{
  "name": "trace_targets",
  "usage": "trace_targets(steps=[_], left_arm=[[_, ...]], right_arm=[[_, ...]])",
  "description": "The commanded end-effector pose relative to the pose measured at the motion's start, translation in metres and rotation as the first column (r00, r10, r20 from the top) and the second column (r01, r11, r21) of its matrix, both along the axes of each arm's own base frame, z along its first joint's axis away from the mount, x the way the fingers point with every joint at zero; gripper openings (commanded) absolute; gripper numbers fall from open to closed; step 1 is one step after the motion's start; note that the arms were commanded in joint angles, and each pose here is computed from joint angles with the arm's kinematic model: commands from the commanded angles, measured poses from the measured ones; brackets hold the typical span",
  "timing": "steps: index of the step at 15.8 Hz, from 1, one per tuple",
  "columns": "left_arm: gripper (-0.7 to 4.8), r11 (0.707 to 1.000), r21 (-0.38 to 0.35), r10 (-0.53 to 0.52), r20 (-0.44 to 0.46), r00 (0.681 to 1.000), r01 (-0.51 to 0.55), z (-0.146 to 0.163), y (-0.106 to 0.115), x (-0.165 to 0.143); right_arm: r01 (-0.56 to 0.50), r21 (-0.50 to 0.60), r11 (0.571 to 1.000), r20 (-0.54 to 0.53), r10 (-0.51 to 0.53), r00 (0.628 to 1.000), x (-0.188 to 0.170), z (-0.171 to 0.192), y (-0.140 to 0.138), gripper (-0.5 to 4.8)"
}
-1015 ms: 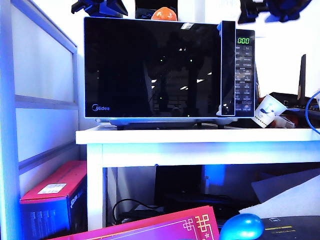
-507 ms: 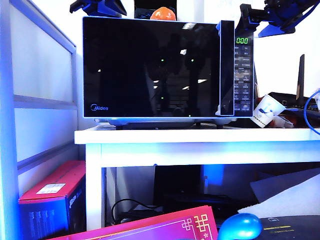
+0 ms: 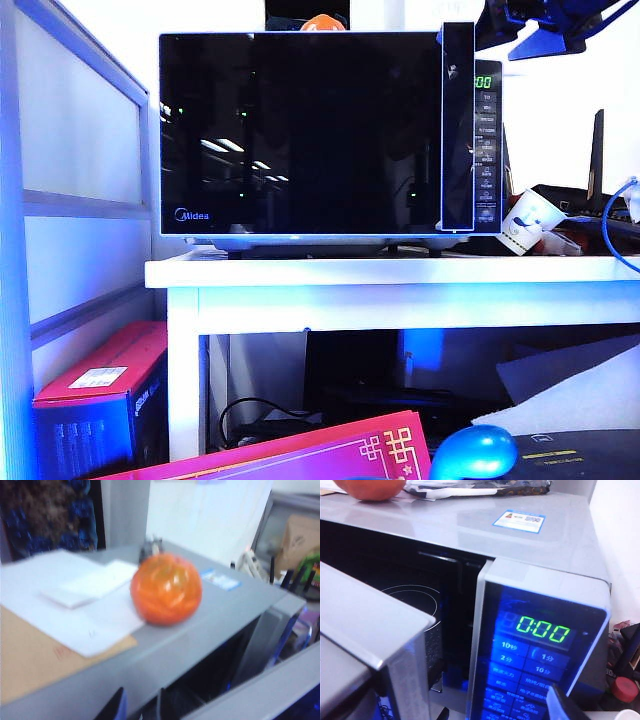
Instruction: Open the microwave door, place the orange inside the microwave, then close the microwave door.
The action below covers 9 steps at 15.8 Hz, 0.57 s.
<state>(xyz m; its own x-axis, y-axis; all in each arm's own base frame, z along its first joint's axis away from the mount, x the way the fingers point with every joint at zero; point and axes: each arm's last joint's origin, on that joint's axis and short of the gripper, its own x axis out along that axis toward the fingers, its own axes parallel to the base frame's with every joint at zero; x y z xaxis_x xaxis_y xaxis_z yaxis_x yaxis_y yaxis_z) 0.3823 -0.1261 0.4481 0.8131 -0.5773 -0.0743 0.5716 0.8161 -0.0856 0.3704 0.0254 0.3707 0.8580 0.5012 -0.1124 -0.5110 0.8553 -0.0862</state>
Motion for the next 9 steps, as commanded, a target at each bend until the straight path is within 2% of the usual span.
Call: trace_targets(steps=[1, 6, 9], left_arm=[[0.94, 1.0, 0.006, -0.002, -0.015, 1.0, 0.002, -0.001, 0.0, -0.001], [0.94, 1.0, 0.022, -0.003, -0.071, 0.997, 0.004, -0.02, -0.005, 0.014], [0.94, 0.999, 0.049, 0.001, -0.16, 0.987, 0.007, -0.039, -0.008, 0.023]], right_arm=[[-0.058, 0.012, 0.998, 0.074, 0.057, 0.996, -0.013, 0.02, 0.006, 4.49], [-0.107, 0.014, 0.994, 0.096, 0.105, 0.99, -0.022, 0.03, 0.007, 4.49], [-0.103, 0.012, 0.995, 0.11, 0.101, 0.989, -0.025, 0.033, 0.006, 4.49]])
